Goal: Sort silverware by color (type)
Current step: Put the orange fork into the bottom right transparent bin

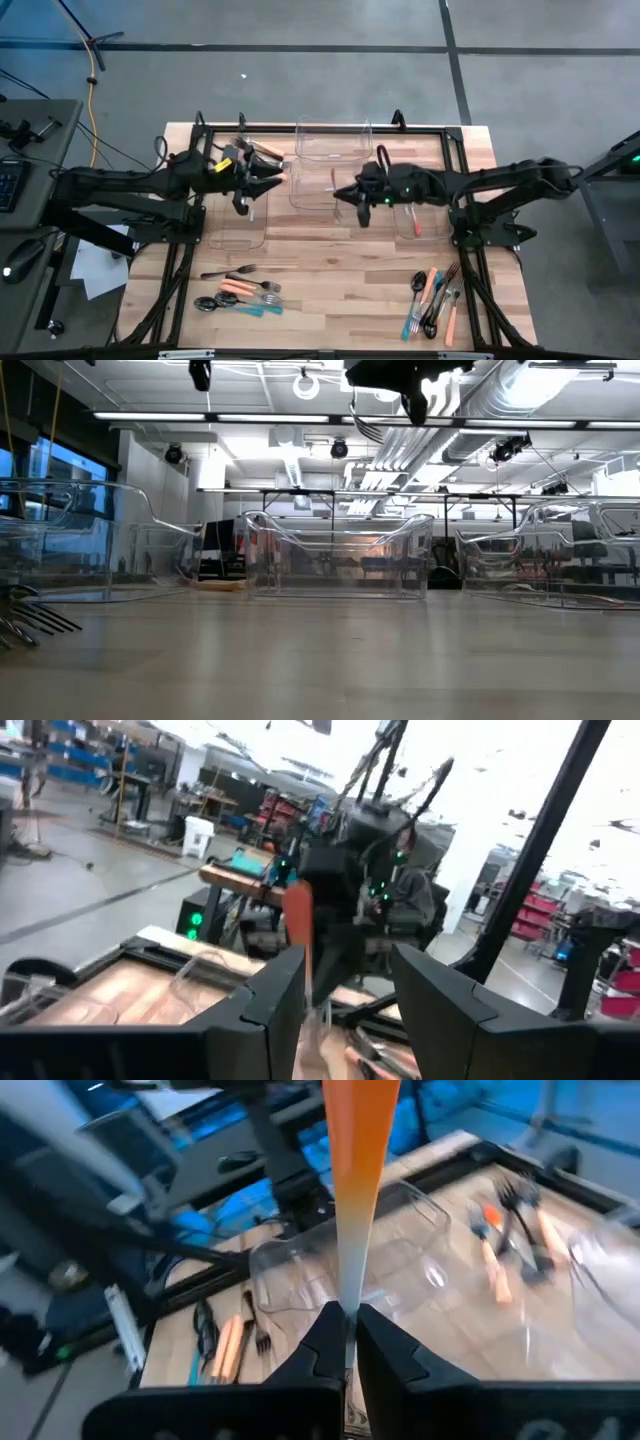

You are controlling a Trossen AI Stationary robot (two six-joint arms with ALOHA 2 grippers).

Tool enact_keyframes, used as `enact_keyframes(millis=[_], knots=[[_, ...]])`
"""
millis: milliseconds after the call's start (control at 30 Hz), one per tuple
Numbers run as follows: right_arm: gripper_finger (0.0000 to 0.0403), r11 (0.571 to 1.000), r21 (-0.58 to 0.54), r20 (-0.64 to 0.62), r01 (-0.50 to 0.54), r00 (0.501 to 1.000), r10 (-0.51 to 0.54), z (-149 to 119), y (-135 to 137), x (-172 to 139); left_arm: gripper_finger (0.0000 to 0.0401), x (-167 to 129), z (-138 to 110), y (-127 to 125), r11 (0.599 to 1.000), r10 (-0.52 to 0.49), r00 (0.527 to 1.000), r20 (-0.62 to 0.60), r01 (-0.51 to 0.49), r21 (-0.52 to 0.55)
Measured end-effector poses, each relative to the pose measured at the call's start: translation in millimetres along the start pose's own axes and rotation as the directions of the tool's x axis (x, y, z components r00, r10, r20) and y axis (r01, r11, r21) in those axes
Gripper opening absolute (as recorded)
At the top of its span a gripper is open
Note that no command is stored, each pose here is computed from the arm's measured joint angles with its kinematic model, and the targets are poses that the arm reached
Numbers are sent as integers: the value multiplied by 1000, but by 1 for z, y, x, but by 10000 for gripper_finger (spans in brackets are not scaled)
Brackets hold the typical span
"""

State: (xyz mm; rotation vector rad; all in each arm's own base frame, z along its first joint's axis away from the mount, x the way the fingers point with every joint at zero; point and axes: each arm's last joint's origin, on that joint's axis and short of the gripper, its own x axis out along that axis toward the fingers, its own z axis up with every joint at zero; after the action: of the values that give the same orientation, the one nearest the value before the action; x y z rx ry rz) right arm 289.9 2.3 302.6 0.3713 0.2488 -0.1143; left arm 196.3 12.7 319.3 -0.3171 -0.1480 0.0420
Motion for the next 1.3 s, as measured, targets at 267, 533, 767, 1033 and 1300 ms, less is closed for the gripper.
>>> enact_keyframes(millis=[267,533,767,1033,1300], knots=[[0,978,-127,-48,-168,985,163,12,-25,-1,140,12,-1,1,999,1,998,67,2,-44],[0,965,-142,-61,-223,975,216,14,-31,-2,140,14,-1,2,999,37,995,90,-33,-41],[0,970,-148,-19,-194,981,194,18,-31,-2,140,14,-1,3,999,49,995,92,-50,10],[0,989,-83,-57,-120,992,115,16,-33,-12,140,14,-1,2,999,35,996,88,-36,9],[0,959,35,-364,280,898,-248,-7,-45,-71,140,14,1,12,997,75,992,96,-77,15]])
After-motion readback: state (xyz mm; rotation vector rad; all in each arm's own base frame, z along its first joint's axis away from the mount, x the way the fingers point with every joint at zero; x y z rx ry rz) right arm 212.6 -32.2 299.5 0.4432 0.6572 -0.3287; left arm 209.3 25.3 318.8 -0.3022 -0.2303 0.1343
